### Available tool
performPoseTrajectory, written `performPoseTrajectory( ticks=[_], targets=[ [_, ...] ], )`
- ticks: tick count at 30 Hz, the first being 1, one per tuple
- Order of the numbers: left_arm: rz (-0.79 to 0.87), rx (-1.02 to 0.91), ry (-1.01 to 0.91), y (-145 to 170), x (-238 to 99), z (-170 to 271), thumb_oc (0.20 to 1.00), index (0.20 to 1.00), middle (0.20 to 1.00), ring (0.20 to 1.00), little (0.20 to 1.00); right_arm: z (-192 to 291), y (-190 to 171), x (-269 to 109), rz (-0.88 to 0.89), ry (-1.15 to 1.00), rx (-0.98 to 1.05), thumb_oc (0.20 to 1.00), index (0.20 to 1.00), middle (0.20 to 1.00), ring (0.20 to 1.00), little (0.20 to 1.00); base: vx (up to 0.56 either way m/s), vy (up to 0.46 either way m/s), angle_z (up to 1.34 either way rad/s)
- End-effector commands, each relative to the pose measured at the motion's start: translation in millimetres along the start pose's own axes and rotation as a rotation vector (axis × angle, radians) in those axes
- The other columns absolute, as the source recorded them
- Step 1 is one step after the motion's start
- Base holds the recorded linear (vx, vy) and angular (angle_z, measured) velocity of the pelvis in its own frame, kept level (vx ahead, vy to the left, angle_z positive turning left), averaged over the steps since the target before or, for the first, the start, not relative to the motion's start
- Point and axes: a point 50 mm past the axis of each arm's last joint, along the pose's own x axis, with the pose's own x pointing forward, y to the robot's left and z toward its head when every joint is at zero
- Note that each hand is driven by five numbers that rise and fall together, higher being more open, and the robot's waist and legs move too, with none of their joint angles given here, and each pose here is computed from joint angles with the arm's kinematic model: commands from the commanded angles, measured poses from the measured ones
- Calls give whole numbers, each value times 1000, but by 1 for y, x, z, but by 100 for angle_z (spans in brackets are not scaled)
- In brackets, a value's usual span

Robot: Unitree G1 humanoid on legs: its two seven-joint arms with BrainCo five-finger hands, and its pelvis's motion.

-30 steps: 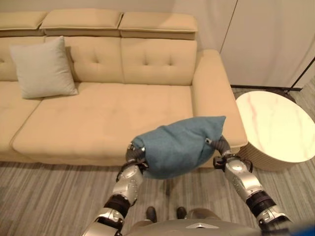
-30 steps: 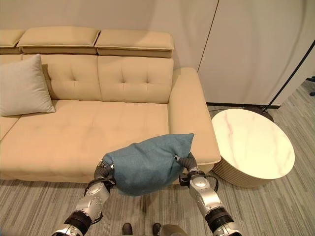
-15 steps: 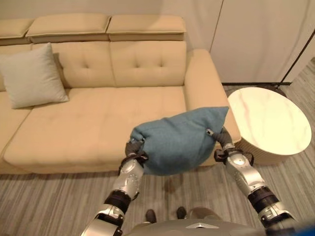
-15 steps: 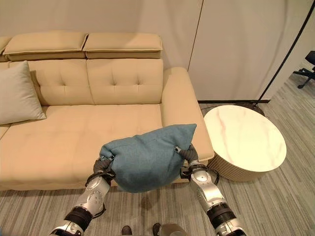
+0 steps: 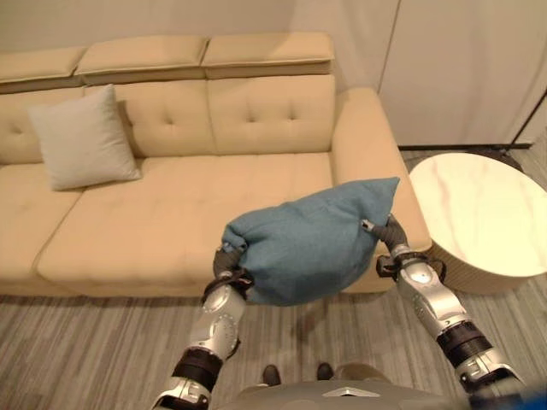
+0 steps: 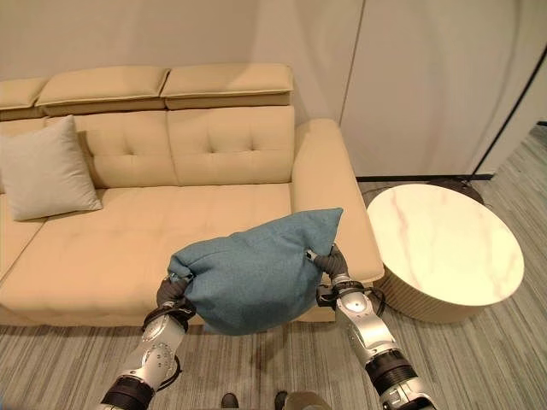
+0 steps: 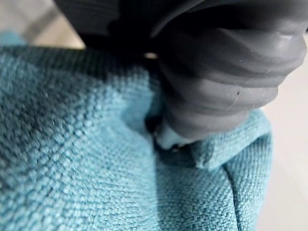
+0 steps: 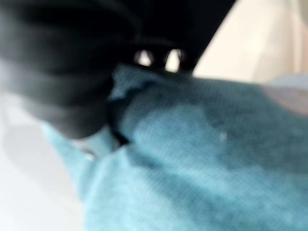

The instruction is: Pick up all the scattered cushions and arrange them neatly on the sofa.

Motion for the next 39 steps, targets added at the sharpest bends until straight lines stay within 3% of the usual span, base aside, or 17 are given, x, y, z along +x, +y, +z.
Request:
performPoseTrajectory(
  ticks=[1, 13, 28, 39],
  targets=[
    [-196, 81, -277, -31, 5, 62, 200, 200, 200, 200, 200, 77, 38, 11, 141, -352, 127, 200, 200, 200, 200, 200, -24, 50, 26],
    [-220, 217, -458, -31, 5, 108, 200, 200, 200, 200, 200, 85, 45, 20, 175, -346, 98, 200, 200, 200, 200, 200, -33, 128, 16],
    [-367, 215, -329, -64, 7, 76, 200, 200, 200, 200, 200, 62, -8, 8, 17, -280, 105, 200, 200, 200, 200, 200, 229, -59, 47],
    [-348, 250, -329, -59, 7, 76, 200, 200, 200, 200, 200, 60, -10, 9, -20, -276, 95, 200, 200, 200, 200, 200, 249, 72, -9]
  ],
)
